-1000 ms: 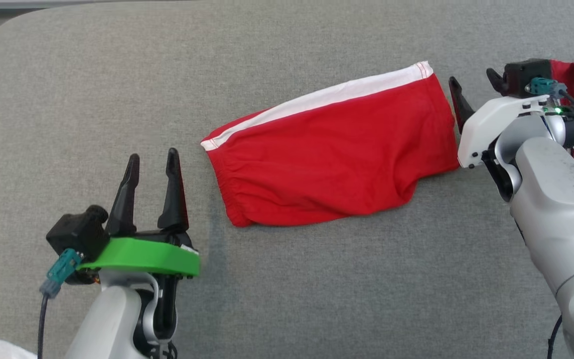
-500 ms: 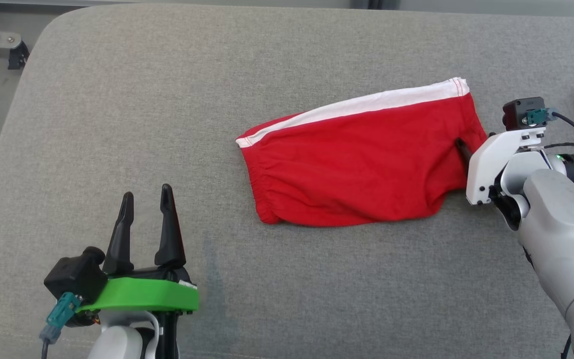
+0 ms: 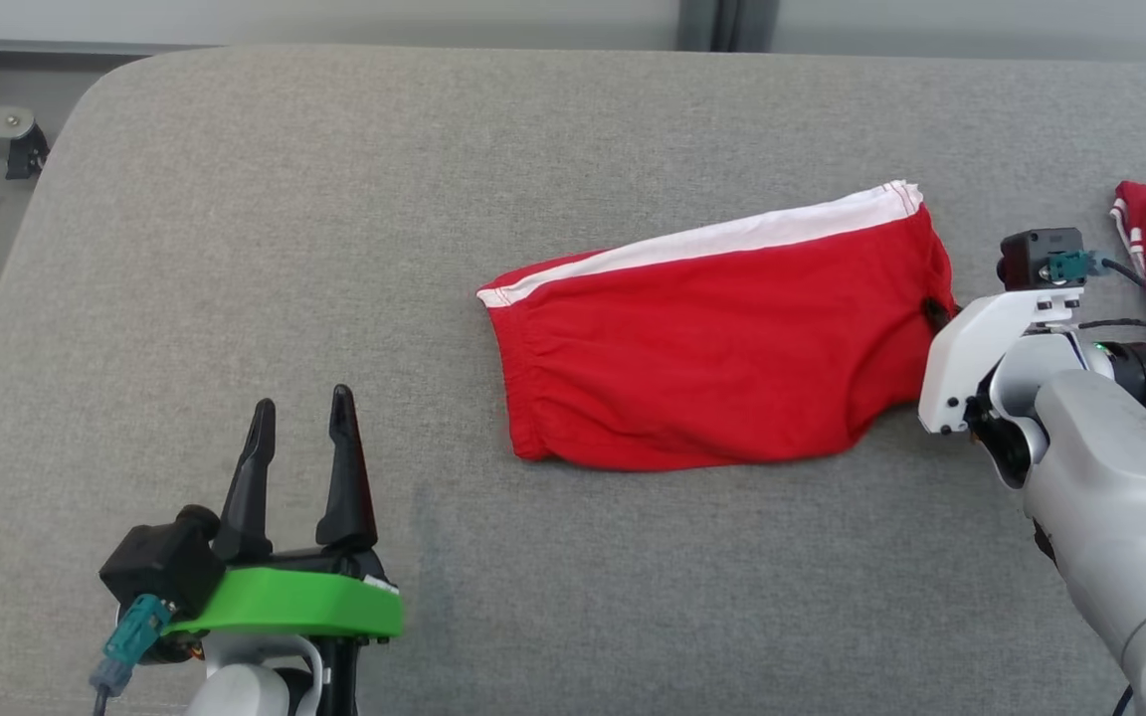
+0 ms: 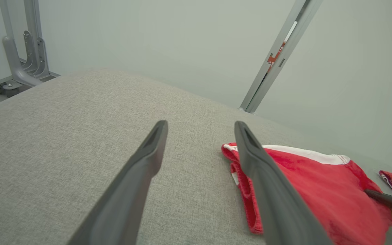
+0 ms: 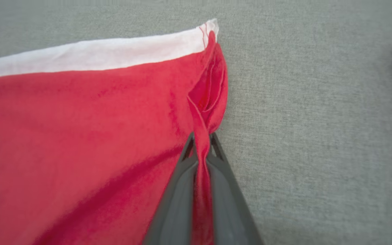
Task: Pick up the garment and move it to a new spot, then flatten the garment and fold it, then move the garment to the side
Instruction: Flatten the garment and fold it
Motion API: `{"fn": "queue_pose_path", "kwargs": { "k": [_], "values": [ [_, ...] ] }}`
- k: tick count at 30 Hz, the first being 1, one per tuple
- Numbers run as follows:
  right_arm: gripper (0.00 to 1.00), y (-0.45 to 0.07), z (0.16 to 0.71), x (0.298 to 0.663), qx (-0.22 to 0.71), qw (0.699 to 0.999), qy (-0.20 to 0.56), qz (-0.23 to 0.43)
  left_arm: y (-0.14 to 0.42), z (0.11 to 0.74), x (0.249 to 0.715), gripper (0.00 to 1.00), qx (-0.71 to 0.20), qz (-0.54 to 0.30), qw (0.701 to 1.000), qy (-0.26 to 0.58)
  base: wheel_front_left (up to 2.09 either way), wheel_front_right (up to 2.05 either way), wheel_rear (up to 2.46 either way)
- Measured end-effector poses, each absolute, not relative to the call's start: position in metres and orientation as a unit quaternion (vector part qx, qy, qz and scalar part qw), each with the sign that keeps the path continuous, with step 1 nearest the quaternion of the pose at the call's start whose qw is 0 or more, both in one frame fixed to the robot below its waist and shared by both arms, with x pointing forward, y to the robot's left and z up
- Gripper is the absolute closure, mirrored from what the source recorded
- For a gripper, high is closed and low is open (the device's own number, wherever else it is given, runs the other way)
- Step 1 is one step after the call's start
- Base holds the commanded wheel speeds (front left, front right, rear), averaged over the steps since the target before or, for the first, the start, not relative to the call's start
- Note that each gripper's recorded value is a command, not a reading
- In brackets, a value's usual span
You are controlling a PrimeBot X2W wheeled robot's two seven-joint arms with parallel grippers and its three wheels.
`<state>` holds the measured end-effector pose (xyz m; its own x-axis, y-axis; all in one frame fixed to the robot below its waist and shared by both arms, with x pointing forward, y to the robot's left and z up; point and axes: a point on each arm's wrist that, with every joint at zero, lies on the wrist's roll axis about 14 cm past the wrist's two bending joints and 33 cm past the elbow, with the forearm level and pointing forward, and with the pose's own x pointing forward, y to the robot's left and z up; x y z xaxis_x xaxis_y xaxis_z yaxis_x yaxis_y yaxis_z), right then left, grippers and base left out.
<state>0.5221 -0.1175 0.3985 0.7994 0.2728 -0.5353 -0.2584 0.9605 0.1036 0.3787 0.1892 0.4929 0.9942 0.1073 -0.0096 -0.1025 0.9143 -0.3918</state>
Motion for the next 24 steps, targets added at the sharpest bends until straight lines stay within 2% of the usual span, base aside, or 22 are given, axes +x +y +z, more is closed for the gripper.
{"fn": "queue_pose_path", "kwargs": {
  "k": [7,14,20,24],
  "values": [
    [1.0,-0.157,0.416,0.511,0.041,0.966,0.232,0.102,0.169,0.5,0.385,0.0,-0.201,0.019,0.979,-0.009,0.0,0.0,0.0],
    [1.0,-0.197,0.413,0.481,0.075,0.975,0.202,0.057,0.15,0.503,0.39,0.0,-0.204,-0.008,0.979,-0.007,0.0,0.0,0.0],
    [1.0,-0.195,0.419,0.47,0.096,0.978,0.177,0.053,0.145,0.506,0.39,0.0,-0.202,-0.019,0.979,-0.008,0.0,0.0,0.0],
    [1.0,-0.166,0.44,0.479,0.097,0.981,0.142,0.091,0.146,0.509,0.388,0.0,-0.2,-0.019,0.979,-0.011,0.0,0.0,0.0]
  ]
}}
